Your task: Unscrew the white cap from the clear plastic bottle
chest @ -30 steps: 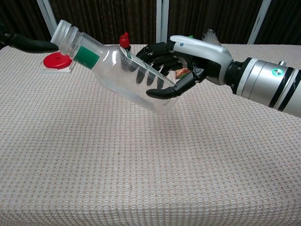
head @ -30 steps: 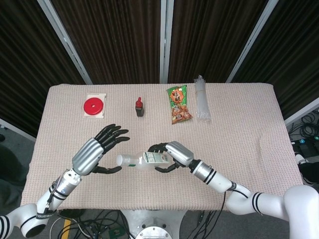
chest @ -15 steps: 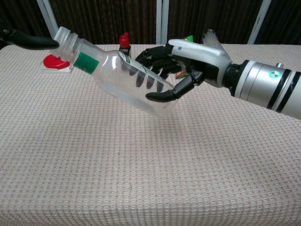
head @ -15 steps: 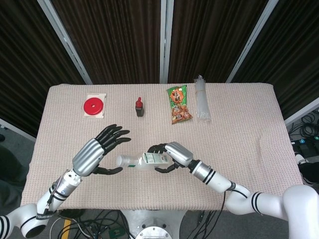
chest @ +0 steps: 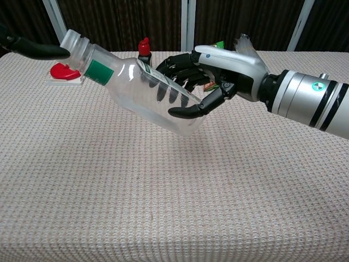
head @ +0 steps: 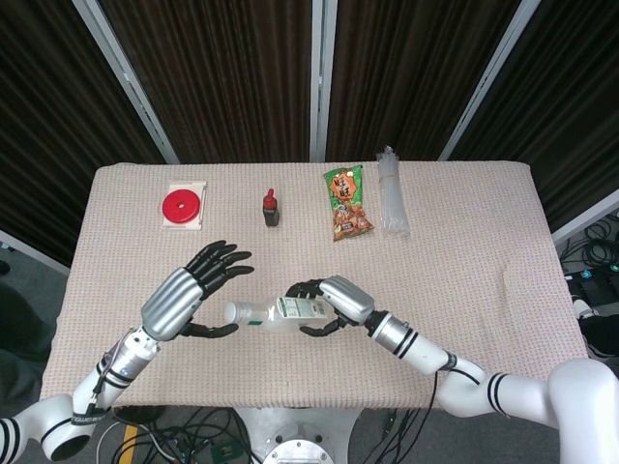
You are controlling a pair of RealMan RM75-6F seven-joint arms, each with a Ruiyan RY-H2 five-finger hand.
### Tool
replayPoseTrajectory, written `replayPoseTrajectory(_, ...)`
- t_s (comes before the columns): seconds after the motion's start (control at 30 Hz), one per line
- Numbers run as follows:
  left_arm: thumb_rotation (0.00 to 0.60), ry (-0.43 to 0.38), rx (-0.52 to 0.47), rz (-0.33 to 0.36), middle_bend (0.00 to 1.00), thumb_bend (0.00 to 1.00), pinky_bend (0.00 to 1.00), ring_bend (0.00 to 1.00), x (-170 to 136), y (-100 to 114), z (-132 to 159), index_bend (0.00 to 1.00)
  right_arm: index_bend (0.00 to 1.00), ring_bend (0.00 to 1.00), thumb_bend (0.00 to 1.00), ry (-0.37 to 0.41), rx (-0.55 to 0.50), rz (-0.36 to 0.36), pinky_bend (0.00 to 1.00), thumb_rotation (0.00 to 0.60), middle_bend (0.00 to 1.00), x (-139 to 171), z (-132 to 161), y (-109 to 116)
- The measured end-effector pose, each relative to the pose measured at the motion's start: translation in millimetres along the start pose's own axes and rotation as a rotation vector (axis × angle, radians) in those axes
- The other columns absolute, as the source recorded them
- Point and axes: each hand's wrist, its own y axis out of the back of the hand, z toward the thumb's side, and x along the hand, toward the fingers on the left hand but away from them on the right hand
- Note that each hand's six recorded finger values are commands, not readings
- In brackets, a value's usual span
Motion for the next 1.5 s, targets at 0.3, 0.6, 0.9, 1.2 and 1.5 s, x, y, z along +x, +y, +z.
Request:
replayPoseTrajectory(0.3,0.6,-0.006,0.004,-0.003,0.1,0.15,0.02,0.03,-0.4,0.9,2.0,0.17,0.59,0.37,0.58,-0.006,0.001,-0.001,0.5,0.6,0.53,-0.6,-2.0,0.9)
replayPoseTrajectory(0.6,0.6,0.024,0.014,-0.011,0.1,0.15,0.02,0.03,-4.1,-1.7,-6.6,0.17,0.59,0.37,0.58,-0.002,-0.007,-0.002,0.5,0.6,0.53,1.0,-1.0,0.1)
replayPoseTrajectory(0.9,0.6,0.004,0.013,0.001,0.1,0.15,0.02,0.03,-1.2,1.1,-1.7,0.17,0.59,0.37,0.58,-0.007,-0.001,0.01,0.5,0.6,0.53,-1.1,-1.9,-3.3)
replayPoseTrajectory(1.2,0.6,0.001,0.014,0.002,0.1,0.15,0.02,0.03,-3.5,1.9,0.2,0.17,0.59,0.37,0.58,-0.012,-0.002,-0.001,0.5,0.6,0.53,-0.3,-3.9,0.6)
replayPoseTrajectory(1.5,0.6,0.026,0.042,-0.029,0.1,0.16,0.02,0.03,-15.5,-1.8,-5.8,0.28,0.59,0.37,0.58,-0.005,-0.014,-0.025,0.5,0.6,0.53,4.6,-3.2,8.7)
